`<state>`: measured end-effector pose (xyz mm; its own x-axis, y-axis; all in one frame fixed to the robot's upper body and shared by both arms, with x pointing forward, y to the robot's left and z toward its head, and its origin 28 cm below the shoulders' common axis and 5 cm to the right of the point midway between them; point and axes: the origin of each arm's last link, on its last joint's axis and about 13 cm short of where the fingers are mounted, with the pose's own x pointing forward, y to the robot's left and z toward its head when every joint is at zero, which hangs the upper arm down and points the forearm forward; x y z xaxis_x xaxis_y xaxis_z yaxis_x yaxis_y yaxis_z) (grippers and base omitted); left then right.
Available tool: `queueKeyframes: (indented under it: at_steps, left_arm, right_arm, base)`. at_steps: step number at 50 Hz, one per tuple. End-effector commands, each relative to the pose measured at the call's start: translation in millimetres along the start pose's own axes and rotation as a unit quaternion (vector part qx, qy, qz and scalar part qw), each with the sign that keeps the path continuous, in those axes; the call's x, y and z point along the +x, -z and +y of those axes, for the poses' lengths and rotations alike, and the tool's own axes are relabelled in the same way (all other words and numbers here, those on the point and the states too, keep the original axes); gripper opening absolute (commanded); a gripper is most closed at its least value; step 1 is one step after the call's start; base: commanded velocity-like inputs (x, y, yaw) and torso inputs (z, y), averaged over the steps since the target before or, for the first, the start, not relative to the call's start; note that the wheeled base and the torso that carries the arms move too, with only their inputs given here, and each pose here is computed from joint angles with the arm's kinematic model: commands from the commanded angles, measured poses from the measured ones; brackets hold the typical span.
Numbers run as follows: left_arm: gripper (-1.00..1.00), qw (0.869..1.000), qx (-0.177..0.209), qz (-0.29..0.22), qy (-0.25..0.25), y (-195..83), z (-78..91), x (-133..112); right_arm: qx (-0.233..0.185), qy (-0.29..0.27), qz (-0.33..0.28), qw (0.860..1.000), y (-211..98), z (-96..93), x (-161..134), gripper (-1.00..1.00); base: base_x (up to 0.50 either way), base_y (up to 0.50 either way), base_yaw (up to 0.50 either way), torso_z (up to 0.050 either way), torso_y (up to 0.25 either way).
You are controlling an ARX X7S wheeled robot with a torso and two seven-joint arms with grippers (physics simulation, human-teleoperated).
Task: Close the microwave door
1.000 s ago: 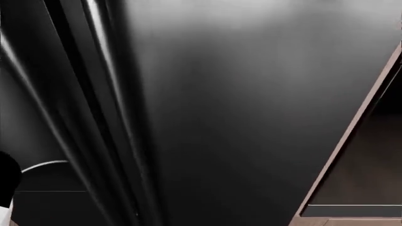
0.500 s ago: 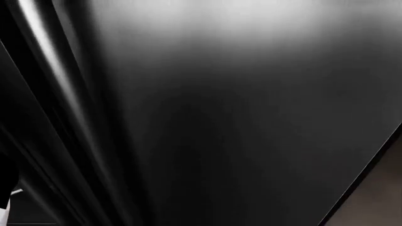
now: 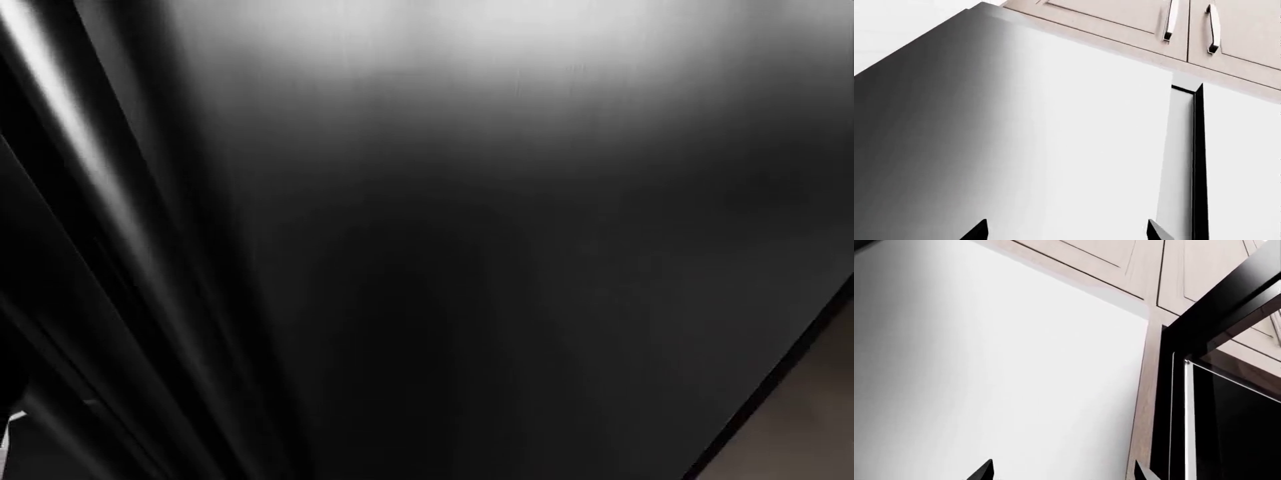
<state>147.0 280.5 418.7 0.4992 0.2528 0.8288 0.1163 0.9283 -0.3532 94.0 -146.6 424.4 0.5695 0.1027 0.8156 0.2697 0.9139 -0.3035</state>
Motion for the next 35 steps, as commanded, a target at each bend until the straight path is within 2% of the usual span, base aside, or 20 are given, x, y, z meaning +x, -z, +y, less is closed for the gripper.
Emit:
queueKeyframes:
  at_steps: [1, 12, 26, 35]
  left_arm:
    - [1.00, 1.000, -0.005, 0.004, 0.002, 2.4, -1.1, -0.3]
    - [1.00, 1.000, -0.002, 0.005, -0.002, 3.6, -0.2, 1.7]
    - [1.00, 1.000, -0.004, 0.000, -0.006, 0.6, 0.4, 3.0]
    - [1.00, 1.000, -0.003, 0.000, -0.005, 0.0, -0.4, 2.2]
  right_arm:
    - [0.001, 0.004, 0.007, 1.000, 0.0, -0.2, 0.5, 1.00]
    - [0.007, 0.008, 0.014, 1.000, -3.7, -3.8, 2.2, 1.00]
    - [0.008, 0.016, 0.009, 1.000, -18.0, -17.9, 15.7, 1.00]
    - [0.028, 0.032, 0.012, 0.999, -20.6, -32.0, 20.8, 1.00]
  base:
    - [0.00, 0.00, 0.00, 0.000, 0.000]
    - [0.00, 0.00, 0.00, 0.000, 0.000]
    - [0.00, 0.00, 0.00, 0.000, 0.000]
    - [0.00, 0.00, 0.00, 0.000, 0.000]
